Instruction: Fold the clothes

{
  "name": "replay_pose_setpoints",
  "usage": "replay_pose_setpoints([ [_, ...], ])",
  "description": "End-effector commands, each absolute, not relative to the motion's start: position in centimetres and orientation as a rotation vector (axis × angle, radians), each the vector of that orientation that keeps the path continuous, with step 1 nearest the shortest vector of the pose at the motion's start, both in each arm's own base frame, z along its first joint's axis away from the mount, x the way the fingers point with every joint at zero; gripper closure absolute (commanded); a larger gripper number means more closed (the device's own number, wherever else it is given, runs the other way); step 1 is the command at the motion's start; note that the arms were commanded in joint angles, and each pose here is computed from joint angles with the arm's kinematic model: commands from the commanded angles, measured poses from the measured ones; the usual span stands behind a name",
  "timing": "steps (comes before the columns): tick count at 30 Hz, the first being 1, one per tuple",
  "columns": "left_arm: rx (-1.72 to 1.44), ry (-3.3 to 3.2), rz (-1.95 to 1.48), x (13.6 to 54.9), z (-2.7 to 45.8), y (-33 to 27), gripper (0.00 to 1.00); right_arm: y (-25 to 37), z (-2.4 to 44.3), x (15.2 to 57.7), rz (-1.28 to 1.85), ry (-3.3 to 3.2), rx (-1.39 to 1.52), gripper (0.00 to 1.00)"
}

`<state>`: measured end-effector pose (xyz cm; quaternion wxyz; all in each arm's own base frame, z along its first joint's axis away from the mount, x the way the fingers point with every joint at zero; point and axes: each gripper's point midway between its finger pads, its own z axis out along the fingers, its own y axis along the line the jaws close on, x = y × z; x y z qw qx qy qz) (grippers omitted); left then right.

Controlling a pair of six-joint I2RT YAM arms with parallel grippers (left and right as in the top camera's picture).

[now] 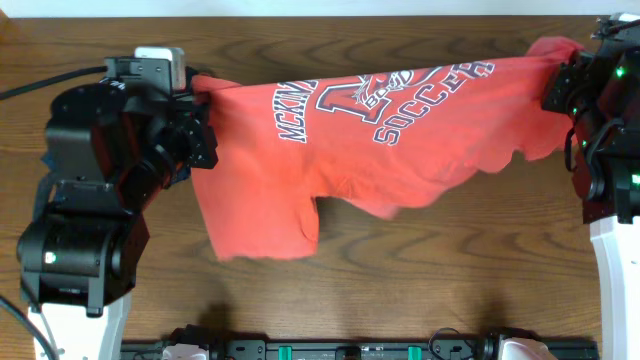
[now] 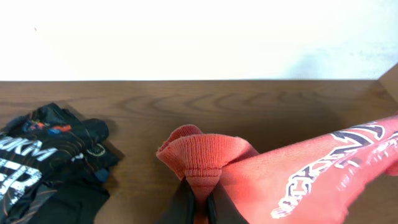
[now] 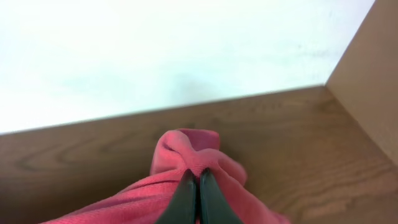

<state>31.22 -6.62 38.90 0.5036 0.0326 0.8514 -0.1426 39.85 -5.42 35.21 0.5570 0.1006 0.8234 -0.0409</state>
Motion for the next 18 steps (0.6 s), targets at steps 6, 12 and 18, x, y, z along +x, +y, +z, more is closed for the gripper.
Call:
replay_pose_setpoints([
  [6,0.007,2.299,-0.264,38.1,30.2,-5.9,0.94,-5.2,25.5,45.0,-0.035,2.176,0.208,0.98],
  [12,-0.005,2.409,-0.256,45.0,22.1,-6.5,0.58,-5.4,20.2,48.0,-0.03,2.248,0.23,0.49],
  [18,-0.025,2.54,-0.244,44.3,18.3,-6.2,0.0,-6.0,23.3,45.9,-0.081,2.214,0.256,0.28],
])
